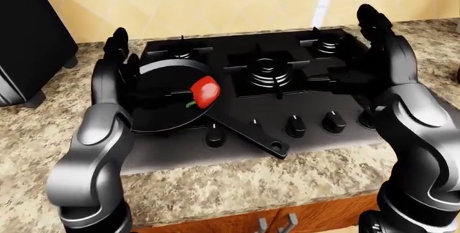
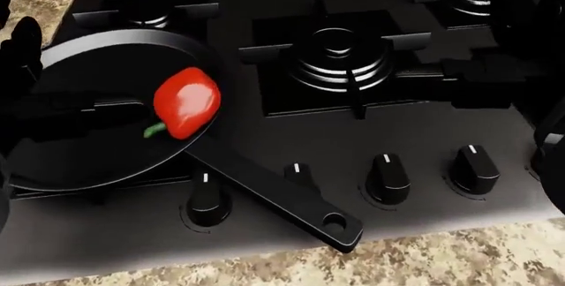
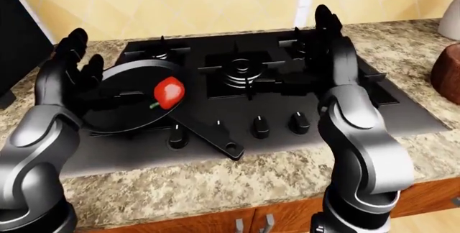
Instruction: Pick the bell pepper from the pan and place it in the bowl.
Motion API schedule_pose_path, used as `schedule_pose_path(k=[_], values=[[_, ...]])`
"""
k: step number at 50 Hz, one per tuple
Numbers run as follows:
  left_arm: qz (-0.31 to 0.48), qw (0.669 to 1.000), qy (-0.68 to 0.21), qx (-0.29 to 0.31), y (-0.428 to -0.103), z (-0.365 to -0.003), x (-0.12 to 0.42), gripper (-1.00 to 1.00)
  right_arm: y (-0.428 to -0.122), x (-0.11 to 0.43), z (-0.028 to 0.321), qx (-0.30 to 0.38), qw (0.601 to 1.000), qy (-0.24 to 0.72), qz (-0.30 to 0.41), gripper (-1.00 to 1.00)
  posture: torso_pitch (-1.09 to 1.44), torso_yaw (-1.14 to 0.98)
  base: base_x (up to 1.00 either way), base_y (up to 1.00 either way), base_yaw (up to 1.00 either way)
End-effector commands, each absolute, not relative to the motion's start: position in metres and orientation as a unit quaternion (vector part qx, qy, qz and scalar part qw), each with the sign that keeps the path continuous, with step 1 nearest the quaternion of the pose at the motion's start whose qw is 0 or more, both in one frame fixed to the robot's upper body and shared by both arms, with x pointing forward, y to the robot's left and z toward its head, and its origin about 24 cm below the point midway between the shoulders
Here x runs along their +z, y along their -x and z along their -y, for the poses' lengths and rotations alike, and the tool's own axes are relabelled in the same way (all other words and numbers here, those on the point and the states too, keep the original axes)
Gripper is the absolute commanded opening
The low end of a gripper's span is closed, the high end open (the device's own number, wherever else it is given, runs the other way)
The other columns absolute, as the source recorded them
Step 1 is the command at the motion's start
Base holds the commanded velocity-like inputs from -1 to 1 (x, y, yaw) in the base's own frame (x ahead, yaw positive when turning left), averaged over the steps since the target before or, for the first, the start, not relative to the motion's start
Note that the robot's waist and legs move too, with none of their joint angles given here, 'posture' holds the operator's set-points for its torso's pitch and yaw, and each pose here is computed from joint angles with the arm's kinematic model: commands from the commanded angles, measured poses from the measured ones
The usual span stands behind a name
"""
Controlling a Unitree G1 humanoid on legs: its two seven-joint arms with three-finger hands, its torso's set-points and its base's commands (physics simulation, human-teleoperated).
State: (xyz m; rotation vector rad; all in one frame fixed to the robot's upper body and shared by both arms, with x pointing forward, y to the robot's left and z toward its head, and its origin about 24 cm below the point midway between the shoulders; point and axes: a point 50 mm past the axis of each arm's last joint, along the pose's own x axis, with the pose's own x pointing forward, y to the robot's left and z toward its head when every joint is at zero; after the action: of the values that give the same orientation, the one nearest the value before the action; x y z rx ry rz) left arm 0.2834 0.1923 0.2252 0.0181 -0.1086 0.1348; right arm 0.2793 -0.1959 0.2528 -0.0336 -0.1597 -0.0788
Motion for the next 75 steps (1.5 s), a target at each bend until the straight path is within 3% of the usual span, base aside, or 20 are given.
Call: schedule_pose_path(k=[1,21,46,47,48,75], values=[[0.092,0.994,-0.008,0.064,-0.280,-0.191,0.238,1.00,-0.275,0.266,0.194,-0.035,0.992,0.019,0.116,1.00,0.00,0.00,0.00,0.00,0.00],[0.074,0.997,-0.016,0.028,-0.286,-0.183,0.259,1.00,-0.277,0.270,0.195,-0.036,0.992,0.021,0.119,1.00,0.00,0.00,0.00,0.00,0.00],[0.046,0.990,-0.074,-0.111,-0.305,-0.166,0.283,1.00,-0.278,0.271,0.194,-0.035,0.992,0.022,0.118,1.00,0.00,0.00,0.00,0.00,0.00],[0.045,0.989,-0.078,-0.114,-0.306,-0.166,0.282,0.80,-0.278,0.271,0.193,-0.035,0.992,0.022,0.118,1.00,0.00,0.00,0.00,0.00,0.00],[0.043,0.989,-0.081,-0.115,-0.308,-0.166,0.282,0.77,-0.278,0.271,0.194,-0.035,0.992,0.021,0.119,1.00,0.00,0.00,0.00,0.00,0.00],[0.016,0.977,-0.121,-0.175,-0.317,-0.151,0.278,0.80,-0.277,0.272,0.194,-0.036,0.992,0.022,0.120,1.00,0.00,0.00,0.00,0.00,0.00]])
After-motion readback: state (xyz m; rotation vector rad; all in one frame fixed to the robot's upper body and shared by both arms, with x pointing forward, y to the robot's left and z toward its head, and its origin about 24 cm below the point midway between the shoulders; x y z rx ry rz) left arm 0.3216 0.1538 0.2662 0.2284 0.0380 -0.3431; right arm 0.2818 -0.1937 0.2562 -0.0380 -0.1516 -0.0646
